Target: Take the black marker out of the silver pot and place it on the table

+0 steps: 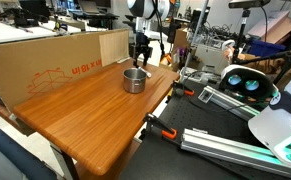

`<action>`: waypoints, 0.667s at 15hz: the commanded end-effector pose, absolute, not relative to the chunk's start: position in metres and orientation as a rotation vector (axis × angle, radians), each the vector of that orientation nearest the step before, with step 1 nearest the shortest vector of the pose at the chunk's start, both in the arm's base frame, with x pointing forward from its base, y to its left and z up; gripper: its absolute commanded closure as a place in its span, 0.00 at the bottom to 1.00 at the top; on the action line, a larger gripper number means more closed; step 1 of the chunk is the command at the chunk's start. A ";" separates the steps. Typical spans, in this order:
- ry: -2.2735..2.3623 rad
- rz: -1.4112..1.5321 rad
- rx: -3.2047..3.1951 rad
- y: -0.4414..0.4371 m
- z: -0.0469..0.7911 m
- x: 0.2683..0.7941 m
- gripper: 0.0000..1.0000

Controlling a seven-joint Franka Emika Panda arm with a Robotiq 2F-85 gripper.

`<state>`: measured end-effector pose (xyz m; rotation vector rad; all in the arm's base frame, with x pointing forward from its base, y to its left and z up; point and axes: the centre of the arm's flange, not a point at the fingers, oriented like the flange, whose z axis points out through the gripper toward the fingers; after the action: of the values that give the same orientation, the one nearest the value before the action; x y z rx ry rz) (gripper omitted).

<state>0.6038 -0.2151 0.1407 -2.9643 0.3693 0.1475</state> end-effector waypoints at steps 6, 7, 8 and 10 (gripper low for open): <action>0.391 0.175 -2.957 -0.217 0.132 0.614 0.00; 0.392 0.171 -2.962 -0.217 0.133 0.614 0.00; 0.393 0.168 -2.960 -0.217 0.134 0.615 0.00; 0.386 0.149 -2.962 -0.216 0.142 0.619 0.00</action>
<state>0.6086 -0.2159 0.1370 -2.9627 0.3808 0.1476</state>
